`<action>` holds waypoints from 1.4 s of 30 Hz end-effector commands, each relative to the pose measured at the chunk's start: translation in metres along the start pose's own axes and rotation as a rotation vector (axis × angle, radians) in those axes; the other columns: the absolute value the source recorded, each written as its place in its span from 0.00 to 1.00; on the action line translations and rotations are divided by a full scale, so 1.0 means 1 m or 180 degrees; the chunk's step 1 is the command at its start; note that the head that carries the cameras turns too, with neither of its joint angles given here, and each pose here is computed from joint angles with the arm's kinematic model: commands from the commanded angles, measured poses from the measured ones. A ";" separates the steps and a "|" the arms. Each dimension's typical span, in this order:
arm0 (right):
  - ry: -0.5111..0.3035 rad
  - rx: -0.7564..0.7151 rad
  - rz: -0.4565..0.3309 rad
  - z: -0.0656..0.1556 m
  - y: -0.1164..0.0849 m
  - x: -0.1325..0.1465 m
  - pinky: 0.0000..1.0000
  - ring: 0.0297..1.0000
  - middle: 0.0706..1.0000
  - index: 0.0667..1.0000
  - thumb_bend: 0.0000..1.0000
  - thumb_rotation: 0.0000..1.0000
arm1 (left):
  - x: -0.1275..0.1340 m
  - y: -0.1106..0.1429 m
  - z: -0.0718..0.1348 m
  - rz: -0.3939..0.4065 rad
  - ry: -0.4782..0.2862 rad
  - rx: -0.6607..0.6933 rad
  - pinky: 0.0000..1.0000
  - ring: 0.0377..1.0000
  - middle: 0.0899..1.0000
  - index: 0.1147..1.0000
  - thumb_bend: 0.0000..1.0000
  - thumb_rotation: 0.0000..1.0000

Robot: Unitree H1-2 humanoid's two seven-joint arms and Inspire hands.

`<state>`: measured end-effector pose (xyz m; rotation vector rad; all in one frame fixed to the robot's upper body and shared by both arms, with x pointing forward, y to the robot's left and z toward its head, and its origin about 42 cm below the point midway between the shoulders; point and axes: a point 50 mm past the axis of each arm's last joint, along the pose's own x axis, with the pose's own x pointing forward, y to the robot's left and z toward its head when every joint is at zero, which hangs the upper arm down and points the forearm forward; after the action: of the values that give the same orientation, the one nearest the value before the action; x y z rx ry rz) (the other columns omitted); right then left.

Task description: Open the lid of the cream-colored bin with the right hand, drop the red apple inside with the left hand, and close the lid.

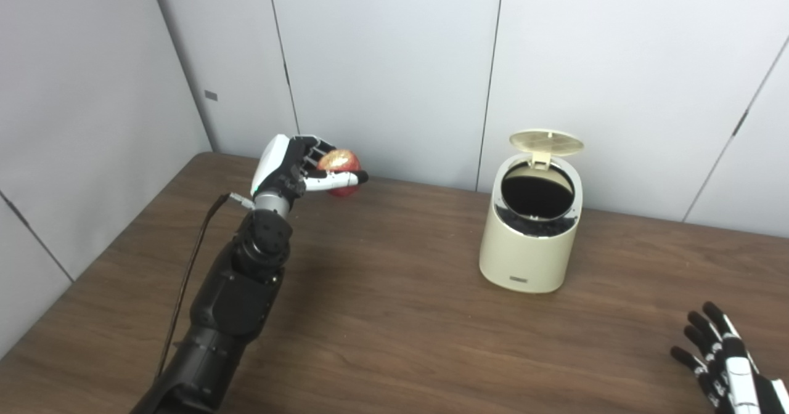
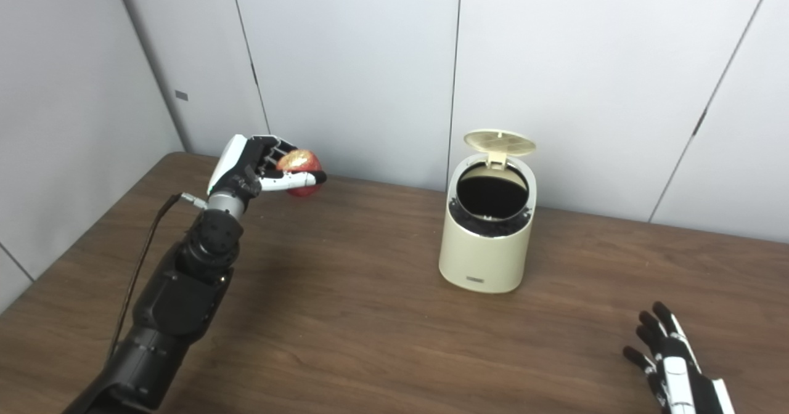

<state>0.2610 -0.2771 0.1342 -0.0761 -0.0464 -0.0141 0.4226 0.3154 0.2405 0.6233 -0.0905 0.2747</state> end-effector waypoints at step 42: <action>-0.0407 0.0233 -0.0140 0.008 0.061 0.008 0.83 0.93 0.93 0.95 0.43 0.98 | -0.053 -0.101 0.154 0.0024 -0.1959 -0.0830 0.31 0.43 0.53 0.44 0.47 0.00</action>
<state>0.2648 -0.2199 0.1224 -0.0156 -0.0877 -0.0525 0.3936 0.1403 0.2753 0.4229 -0.6015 0.0627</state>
